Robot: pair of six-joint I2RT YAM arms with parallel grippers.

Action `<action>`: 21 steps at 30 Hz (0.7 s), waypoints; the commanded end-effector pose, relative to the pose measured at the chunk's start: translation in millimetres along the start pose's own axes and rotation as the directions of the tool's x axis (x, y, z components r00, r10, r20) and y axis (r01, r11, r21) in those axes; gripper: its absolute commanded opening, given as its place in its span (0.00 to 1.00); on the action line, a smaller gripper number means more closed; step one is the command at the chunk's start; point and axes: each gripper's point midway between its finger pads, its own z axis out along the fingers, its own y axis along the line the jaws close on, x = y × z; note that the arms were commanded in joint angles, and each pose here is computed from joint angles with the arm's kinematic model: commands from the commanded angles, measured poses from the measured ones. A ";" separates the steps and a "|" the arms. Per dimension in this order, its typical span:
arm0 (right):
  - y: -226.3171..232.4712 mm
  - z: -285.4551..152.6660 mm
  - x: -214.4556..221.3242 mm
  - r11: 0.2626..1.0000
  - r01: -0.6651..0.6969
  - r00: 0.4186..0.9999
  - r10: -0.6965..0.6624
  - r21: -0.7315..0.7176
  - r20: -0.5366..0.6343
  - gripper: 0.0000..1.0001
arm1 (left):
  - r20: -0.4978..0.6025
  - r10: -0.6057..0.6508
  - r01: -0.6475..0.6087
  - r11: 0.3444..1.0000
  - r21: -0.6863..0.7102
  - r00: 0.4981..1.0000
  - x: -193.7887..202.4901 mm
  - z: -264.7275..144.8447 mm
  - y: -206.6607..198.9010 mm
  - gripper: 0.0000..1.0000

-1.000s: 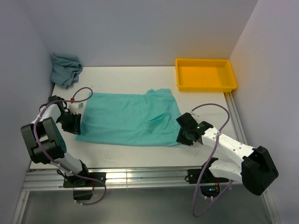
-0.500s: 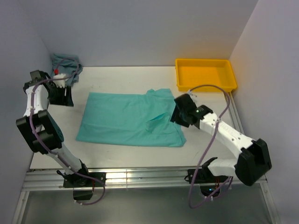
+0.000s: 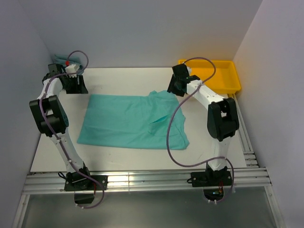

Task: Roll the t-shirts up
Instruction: Fold the tshirt

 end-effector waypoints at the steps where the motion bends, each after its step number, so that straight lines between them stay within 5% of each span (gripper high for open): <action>1: 2.1 19.0 -27.8 1.000 0.023 0.999 -0.023 0.001 0.033 0.54 | 0.136 0.017 -0.014 1.000 -0.020 0.991 -40.5 3.4 1.1 0.70; 21: 1.7 91.8 -38.8 0.999 0.015 1.000 -0.014 0.032 -0.012 0.61 | 0.034 -0.015 0.015 1.000 -0.020 0.999 -9.1 66.0 2.5 0.69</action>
